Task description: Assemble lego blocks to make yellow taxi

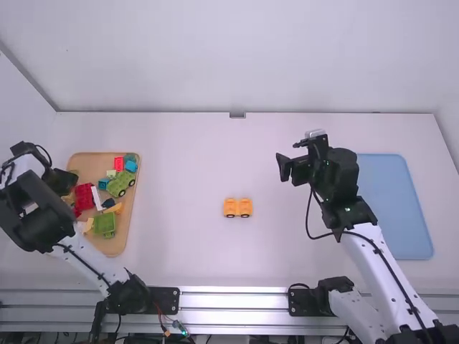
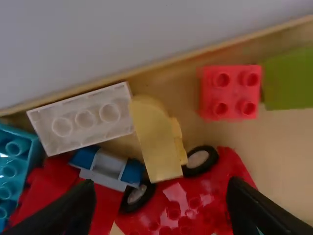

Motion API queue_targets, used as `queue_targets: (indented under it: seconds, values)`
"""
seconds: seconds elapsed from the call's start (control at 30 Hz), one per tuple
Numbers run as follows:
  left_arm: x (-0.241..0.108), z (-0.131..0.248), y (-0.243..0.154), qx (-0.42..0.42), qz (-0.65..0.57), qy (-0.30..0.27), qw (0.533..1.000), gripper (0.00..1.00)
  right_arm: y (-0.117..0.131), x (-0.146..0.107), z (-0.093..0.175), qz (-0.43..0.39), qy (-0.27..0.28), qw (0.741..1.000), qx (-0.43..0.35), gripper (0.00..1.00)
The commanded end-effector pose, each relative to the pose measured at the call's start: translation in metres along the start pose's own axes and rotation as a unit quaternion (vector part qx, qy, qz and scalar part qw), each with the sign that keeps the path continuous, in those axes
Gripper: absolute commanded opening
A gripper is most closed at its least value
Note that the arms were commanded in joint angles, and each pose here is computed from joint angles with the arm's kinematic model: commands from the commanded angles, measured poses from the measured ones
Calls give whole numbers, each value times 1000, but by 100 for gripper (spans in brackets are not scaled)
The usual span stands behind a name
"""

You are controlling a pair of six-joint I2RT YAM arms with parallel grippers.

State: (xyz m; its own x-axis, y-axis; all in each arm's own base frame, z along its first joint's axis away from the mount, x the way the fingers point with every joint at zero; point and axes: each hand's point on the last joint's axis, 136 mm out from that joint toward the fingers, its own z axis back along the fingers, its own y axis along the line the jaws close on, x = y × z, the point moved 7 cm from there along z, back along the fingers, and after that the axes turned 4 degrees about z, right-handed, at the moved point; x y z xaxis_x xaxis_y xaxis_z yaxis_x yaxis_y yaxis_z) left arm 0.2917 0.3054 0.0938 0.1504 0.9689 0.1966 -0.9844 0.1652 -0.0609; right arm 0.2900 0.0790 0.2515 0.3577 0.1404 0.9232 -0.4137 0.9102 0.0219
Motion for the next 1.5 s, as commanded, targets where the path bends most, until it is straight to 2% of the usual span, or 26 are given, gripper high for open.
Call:
queue_targets:
  seconds: [0.0,0.3,0.47,0.87,1.47]
  values:
    - [2,-11,-1,12,5,3,1000,69,0,14,2,0,-14,1000,3,99]
    - [4,-20,-3,10,8,-2,1000,61,0,13,2,0,-13,1000,3,99]
    - [11,-20,1,32,15,-30,999,59,0,13,2,0,-13,1000,3,99]
    - [8,-26,-5,8,9,-16,1000,51,0,12,2,0,-11,1000,2,99]
    - [3,-39,-3,-3,11,-23,1000,49,0,12,2,-1,-10,1000,3,99]
